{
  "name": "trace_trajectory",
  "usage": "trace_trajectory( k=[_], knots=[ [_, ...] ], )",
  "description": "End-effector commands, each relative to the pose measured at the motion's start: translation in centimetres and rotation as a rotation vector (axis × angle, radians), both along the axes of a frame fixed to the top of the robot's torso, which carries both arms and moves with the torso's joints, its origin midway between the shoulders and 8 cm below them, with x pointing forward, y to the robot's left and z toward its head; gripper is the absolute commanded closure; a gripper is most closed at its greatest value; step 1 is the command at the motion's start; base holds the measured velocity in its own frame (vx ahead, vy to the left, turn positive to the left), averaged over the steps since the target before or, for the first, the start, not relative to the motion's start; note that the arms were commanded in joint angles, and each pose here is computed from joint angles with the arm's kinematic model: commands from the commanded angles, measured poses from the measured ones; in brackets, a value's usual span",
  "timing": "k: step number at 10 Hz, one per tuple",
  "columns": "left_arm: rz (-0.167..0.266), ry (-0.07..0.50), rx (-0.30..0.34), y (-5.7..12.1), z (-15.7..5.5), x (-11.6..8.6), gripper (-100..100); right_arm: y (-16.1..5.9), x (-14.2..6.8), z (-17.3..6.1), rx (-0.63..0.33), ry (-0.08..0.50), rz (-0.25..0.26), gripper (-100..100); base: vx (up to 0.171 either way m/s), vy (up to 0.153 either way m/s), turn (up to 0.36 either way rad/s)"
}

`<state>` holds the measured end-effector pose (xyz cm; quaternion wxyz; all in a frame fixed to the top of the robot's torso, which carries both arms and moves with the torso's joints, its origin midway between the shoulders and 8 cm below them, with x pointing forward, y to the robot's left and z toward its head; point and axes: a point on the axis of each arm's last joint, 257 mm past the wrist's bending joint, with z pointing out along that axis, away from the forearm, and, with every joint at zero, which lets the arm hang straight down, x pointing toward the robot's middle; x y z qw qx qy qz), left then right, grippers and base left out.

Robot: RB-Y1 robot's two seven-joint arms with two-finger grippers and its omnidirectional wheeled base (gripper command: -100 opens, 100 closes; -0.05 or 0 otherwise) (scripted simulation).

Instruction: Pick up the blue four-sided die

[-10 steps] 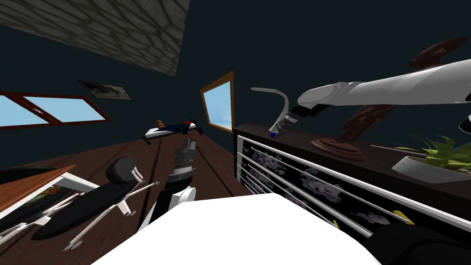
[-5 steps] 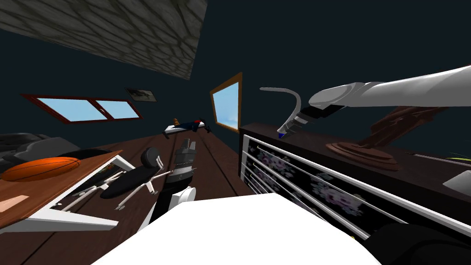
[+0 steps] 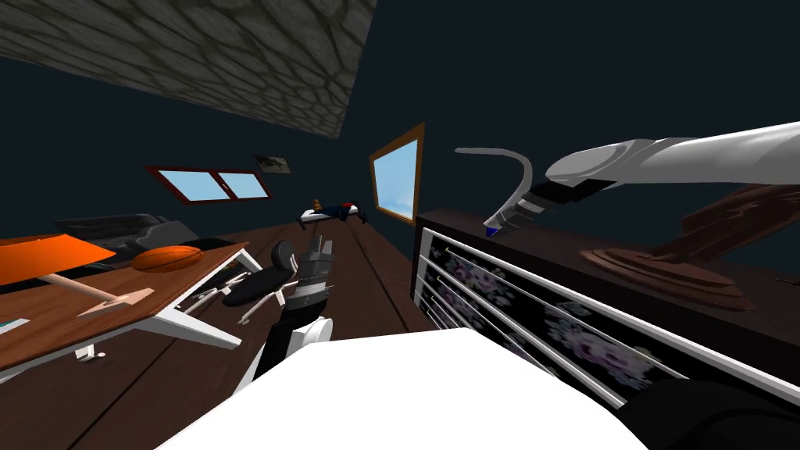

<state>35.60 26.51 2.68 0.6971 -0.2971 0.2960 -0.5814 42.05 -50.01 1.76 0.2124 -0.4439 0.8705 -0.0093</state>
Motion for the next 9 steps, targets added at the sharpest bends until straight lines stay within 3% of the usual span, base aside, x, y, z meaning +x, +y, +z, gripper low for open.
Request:
trace_trajectory(
  k=[1, 3, 5, 6, 7, 9],
  knots=[
    [0.000, 0.000, 0.000, 0.0, 0.0, 0.0, 0, -1.4, -0.8, -0.9, -0.010, 0.025, -0.034, -100, -0.007, 0.005, -0.086],
    [0.000, 0.000, 0.000, 0.0, 0.0, 0.0, 0, -4.0, -1.8, -0.2, 0.007, -0.007, -0.072, -100, -0.082, 0.057, 0.372],
    [0.000, 0.000, 0.000, 0.0, 0.0, 0.0, 0, -5.7, -2.9, -1.1, -0.010, 0.022, -0.113, -100, -0.017, 0.007, 0.018],
    [0.000, 0.000, 0.000, 0.0, 0.0, 0.0, 0, -6.8, -3.6, -0.6, 0.015, -0.008, -0.116, -100, -0.062, 0.047, 0.259],
    [0.000, 0.000, 0.000, 0.0, 0.0, 0.0, 0, -7.9, -4.3, -0.9, 0.004, 0.000, -0.142, -100, -0.077, 0.055, 0.436],
    [0.000, 0.000, 0.000, 0.0, 0.0, 0.0, 0, -9.8, -5.4, -1.2, -0.019, 0.018, -0.187, -100, -0.024, 0.013, 0.052]
  ],
)
